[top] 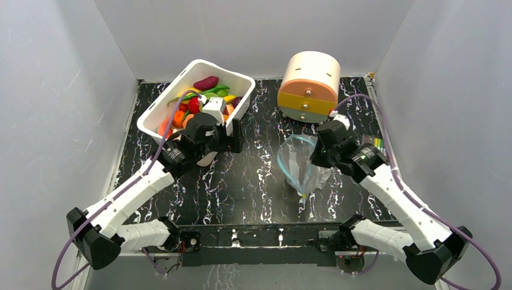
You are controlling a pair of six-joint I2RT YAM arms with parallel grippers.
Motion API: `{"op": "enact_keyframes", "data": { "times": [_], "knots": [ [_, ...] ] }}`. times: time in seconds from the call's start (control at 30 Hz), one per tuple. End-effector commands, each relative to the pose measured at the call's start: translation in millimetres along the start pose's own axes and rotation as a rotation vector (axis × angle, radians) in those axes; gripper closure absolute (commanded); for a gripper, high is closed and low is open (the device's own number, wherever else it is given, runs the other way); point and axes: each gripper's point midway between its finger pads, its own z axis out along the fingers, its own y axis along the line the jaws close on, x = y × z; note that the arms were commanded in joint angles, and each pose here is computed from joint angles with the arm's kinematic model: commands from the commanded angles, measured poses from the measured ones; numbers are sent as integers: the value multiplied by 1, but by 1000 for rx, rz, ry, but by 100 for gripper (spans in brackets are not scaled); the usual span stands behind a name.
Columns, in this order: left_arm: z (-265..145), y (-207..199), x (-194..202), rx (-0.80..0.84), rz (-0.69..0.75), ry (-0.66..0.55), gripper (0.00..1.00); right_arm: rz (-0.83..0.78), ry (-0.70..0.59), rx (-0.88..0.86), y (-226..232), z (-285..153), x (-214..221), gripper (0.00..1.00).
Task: Place the food in the zip-top bag and seal the zipper
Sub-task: Open the zipper of the food storage bag, then pick up the fake vegetable from the bin.
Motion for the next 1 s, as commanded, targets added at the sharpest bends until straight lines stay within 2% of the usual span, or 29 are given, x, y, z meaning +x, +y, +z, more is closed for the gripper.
{"op": "enact_keyframes", "data": {
  "times": [0.0,0.27,0.53,0.77,0.97],
  "knots": [
    [-1,49,1,-220,54,-17,2,76,-15,-213,43,14,1,100],
    [19,108,-33,-384,-54,-60,2,120,-60,-314,60,5,-10,100],
    [59,147,-66,-433,-34,-93,4,135,-67,-404,71,-1,-7,100],
    [94,168,-102,-480,30,-162,4,150,-31,-376,68,4,0,100],
    [123,176,-107,-448,24,-173,9,124,-42,-355,68,4,-7,100]
  ]
}}
